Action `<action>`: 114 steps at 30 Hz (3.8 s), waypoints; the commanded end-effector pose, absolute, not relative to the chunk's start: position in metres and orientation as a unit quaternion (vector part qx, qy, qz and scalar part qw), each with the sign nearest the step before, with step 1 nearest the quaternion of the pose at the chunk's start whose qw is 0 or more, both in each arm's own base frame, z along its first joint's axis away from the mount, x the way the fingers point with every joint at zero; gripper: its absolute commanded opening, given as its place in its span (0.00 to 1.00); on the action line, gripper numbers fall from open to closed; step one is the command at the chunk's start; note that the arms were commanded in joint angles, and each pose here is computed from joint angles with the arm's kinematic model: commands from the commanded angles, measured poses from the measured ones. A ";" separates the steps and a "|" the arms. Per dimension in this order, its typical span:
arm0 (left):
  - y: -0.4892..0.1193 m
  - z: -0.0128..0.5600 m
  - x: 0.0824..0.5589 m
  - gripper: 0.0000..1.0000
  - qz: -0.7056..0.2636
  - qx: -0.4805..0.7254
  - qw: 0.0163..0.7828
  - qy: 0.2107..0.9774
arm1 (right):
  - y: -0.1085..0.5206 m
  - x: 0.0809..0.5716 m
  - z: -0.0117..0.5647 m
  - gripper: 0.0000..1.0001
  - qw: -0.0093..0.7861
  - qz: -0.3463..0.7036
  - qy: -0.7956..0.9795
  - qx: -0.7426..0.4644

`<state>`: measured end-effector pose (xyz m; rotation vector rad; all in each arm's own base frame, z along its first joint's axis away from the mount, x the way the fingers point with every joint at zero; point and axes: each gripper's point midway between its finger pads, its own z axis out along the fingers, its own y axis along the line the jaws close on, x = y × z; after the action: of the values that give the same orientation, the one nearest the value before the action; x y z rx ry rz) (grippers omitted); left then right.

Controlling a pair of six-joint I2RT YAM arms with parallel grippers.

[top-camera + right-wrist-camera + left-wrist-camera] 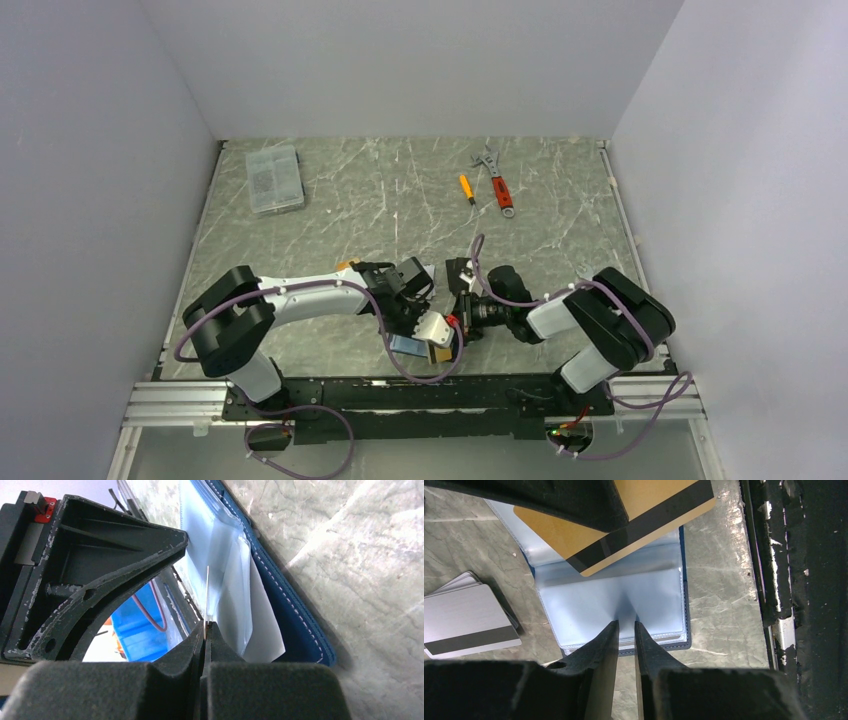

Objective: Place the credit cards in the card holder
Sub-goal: Insert the credit card into the card holder.

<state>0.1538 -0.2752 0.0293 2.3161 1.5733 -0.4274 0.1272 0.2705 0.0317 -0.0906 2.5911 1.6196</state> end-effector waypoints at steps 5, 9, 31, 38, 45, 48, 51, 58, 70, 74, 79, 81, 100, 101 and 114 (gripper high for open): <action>-0.255 0.033 0.142 0.29 -0.144 0.806 0.118 0.562 | 0.278 0.134 0.036 0.00 0.054 0.553 0.830 -0.039; -0.251 0.040 0.144 0.38 -0.136 0.805 0.121 0.565 | 0.279 0.136 0.035 0.00 0.054 0.554 0.830 -0.040; -0.226 0.005 0.168 0.33 -0.071 0.791 0.106 0.598 | 0.286 0.142 0.041 0.00 0.057 0.564 0.822 -0.052; -0.229 0.007 0.165 0.30 -0.083 0.793 0.108 0.594 | 0.289 0.145 0.040 0.00 0.060 0.567 0.820 -0.054; -0.232 0.010 0.163 0.26 -0.093 0.793 0.109 0.592 | 0.292 0.151 0.033 0.00 0.061 0.570 0.818 -0.046; -0.234 0.011 0.162 0.25 -0.097 0.795 0.110 0.589 | 0.292 0.151 0.028 0.00 0.057 0.568 0.820 -0.041; -0.235 0.011 0.159 0.23 -0.104 0.796 0.105 0.586 | 0.291 0.153 0.025 0.00 0.060 0.563 0.824 -0.034; -0.236 0.010 0.149 0.18 -0.119 0.802 0.096 0.577 | 0.290 0.161 0.019 0.00 0.070 0.550 0.832 -0.018; -0.233 0.009 0.135 0.13 -0.142 0.807 0.085 0.567 | 0.294 0.172 0.013 0.00 0.076 0.543 0.837 0.003; -0.233 0.011 0.125 0.10 -0.157 0.809 0.082 0.561 | 0.290 0.171 0.010 0.00 0.080 0.534 0.842 0.012; -0.234 0.013 0.113 0.08 -0.172 0.817 0.079 0.545 | 0.290 0.171 0.010 0.00 0.081 0.532 0.843 0.013; -0.235 0.013 0.110 0.08 -0.176 0.819 0.075 0.541 | 0.290 0.170 0.010 0.00 0.081 0.530 0.844 0.012; -0.245 0.008 0.115 0.04 -0.164 0.820 0.096 0.539 | 0.288 0.153 -0.011 0.00 0.057 0.472 0.879 -0.025; -0.245 0.008 0.118 0.04 -0.159 0.820 0.100 0.541 | 0.290 0.154 -0.010 0.00 0.057 0.468 0.881 -0.033; -0.248 0.020 0.134 0.00 -0.159 0.806 0.140 0.553 | 0.266 0.140 -0.011 0.70 0.047 0.384 0.922 -0.025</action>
<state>0.1327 -0.2384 0.0154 2.3949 1.6409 -0.3941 0.1572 0.3046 0.0325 -0.1451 2.5944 1.5233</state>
